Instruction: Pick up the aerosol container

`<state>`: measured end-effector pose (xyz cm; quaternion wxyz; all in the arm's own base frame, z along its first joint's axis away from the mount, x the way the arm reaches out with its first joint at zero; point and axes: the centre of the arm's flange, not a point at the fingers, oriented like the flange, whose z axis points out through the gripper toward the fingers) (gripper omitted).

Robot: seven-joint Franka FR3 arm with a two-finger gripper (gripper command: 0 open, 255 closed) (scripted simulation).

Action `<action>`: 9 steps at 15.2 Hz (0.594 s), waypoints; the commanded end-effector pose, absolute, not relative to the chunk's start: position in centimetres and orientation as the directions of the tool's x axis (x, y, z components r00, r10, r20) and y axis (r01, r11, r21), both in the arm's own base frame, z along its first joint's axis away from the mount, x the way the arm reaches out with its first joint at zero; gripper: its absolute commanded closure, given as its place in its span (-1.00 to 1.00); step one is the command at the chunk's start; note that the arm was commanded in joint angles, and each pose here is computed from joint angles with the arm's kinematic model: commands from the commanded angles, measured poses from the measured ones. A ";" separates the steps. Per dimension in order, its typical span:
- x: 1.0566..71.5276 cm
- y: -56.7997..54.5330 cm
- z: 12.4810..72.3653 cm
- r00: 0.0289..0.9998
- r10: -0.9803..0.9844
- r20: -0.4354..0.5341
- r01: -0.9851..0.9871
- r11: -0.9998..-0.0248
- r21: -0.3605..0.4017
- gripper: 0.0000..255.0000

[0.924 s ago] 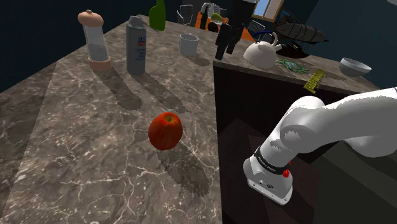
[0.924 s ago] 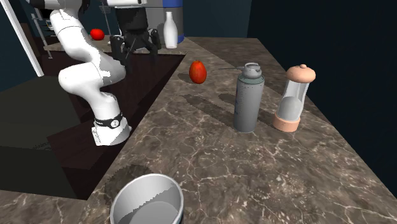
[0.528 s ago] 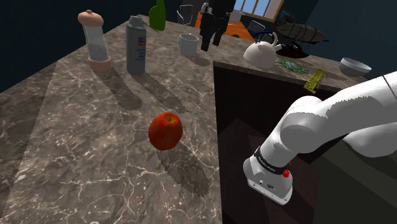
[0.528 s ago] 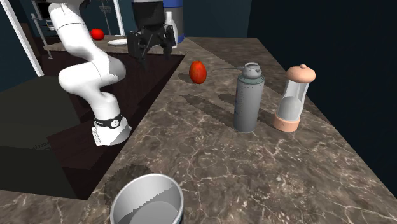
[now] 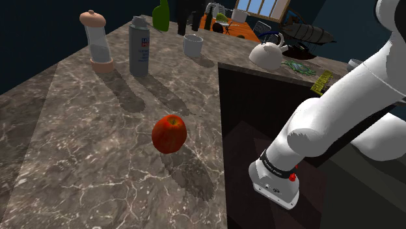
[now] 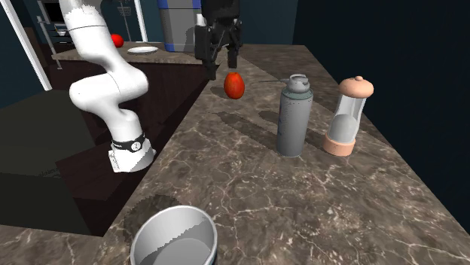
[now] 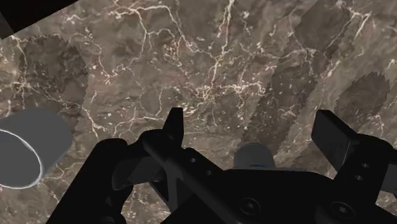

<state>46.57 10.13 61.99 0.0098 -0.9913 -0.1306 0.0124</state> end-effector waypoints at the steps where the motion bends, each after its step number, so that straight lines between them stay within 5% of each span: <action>1: 49.1 11.7 62.6 0.960 0.280 -0.029 0.279 -0.960 -0.024 -1.00; 9: 57.8 16.8 64.5 0.934 0.354 -0.054 0.354 -0.935 -0.026 -1.00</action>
